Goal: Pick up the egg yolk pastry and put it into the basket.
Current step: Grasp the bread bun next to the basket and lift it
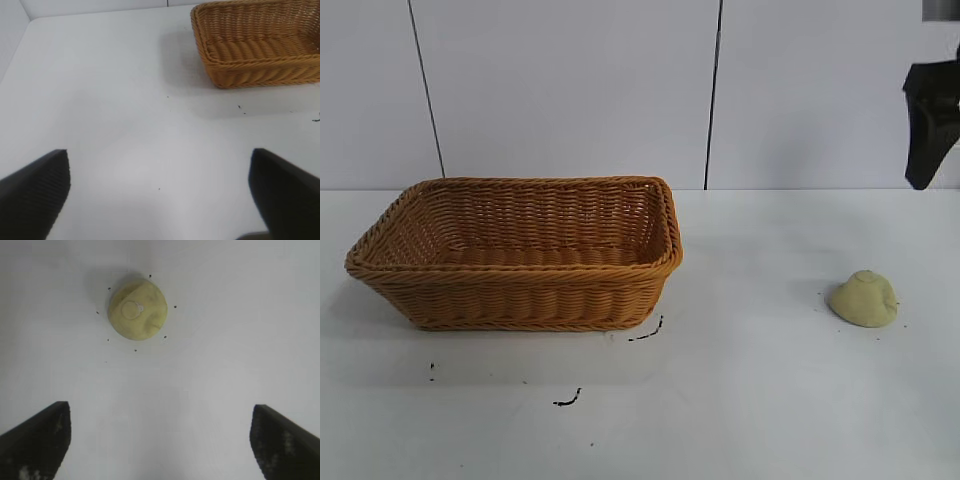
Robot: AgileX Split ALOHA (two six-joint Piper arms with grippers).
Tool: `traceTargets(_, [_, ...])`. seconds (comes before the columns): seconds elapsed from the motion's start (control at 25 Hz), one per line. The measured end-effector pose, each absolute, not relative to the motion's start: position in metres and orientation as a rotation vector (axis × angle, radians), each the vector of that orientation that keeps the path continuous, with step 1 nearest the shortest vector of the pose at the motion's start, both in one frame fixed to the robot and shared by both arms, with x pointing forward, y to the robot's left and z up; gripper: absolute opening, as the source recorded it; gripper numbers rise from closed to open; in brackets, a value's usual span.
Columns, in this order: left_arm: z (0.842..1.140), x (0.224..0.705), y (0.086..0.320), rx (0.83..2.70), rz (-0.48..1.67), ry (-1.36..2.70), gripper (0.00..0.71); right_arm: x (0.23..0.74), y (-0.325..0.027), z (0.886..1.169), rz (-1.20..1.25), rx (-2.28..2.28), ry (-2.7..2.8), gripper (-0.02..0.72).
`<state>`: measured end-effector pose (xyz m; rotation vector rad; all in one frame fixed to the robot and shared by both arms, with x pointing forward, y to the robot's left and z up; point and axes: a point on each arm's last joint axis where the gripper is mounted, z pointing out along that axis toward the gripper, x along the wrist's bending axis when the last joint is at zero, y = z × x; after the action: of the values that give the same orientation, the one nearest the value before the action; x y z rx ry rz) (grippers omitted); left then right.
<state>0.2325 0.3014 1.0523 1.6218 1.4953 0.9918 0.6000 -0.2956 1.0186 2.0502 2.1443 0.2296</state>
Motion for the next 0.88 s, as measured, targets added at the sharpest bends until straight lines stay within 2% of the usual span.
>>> traceTargets(0.2, [1.052,0.232,0.301,1.622,0.992,1.495,0.697,0.619,-0.295,0.99,0.207,2.036,2.189,0.696])
traceTargets(0.52, [1.052,0.232,0.301,1.622,0.992,1.495,0.697,0.63,-0.269,0.968,0.239,1.953,2.259,0.696])
traceTargets(0.88, [1.052,0.232,0.301,1.622,0.992,1.495,0.697,0.64,-0.268,0.919,0.166,2.023,2.269,0.696])
